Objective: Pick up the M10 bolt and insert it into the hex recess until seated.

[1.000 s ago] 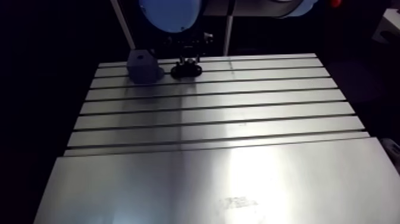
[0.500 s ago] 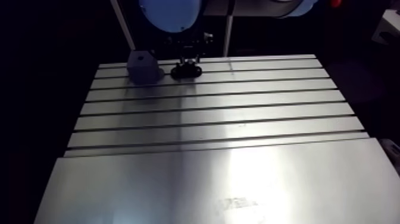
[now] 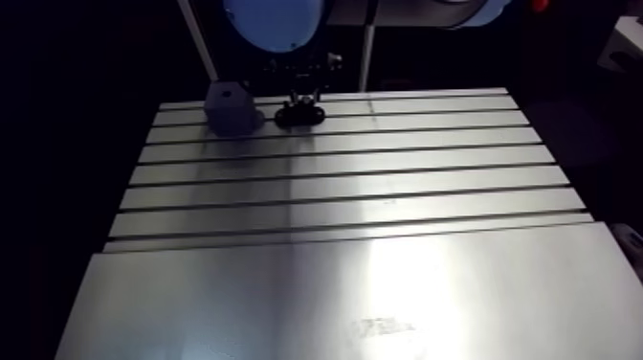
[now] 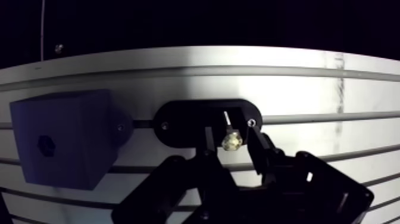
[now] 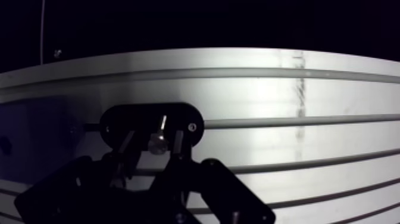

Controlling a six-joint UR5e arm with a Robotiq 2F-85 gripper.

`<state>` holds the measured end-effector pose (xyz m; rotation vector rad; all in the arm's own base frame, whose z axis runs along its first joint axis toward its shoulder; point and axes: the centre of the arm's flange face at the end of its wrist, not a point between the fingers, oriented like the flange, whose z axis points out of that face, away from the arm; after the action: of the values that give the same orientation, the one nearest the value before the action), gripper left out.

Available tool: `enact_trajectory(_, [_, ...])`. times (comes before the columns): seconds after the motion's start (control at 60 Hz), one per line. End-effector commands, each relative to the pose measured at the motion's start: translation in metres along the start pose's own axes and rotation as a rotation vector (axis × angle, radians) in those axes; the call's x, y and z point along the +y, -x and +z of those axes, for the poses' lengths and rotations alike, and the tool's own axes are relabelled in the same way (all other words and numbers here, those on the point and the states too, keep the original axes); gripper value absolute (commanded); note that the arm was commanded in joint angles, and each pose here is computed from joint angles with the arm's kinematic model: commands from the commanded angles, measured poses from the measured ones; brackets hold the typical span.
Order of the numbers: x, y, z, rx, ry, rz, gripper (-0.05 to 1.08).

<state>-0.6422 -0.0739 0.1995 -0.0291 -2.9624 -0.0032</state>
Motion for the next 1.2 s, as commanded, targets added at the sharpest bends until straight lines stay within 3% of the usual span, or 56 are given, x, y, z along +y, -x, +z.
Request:
enact_trajectory(0.017, [0.0000,0.0003,0.0007,-0.001,0.000,0.000,0.61])
enact_trajectory(1.2, [-0.0001,-0.0007,0.0006,-0.001,-0.002,0.000,0.69])
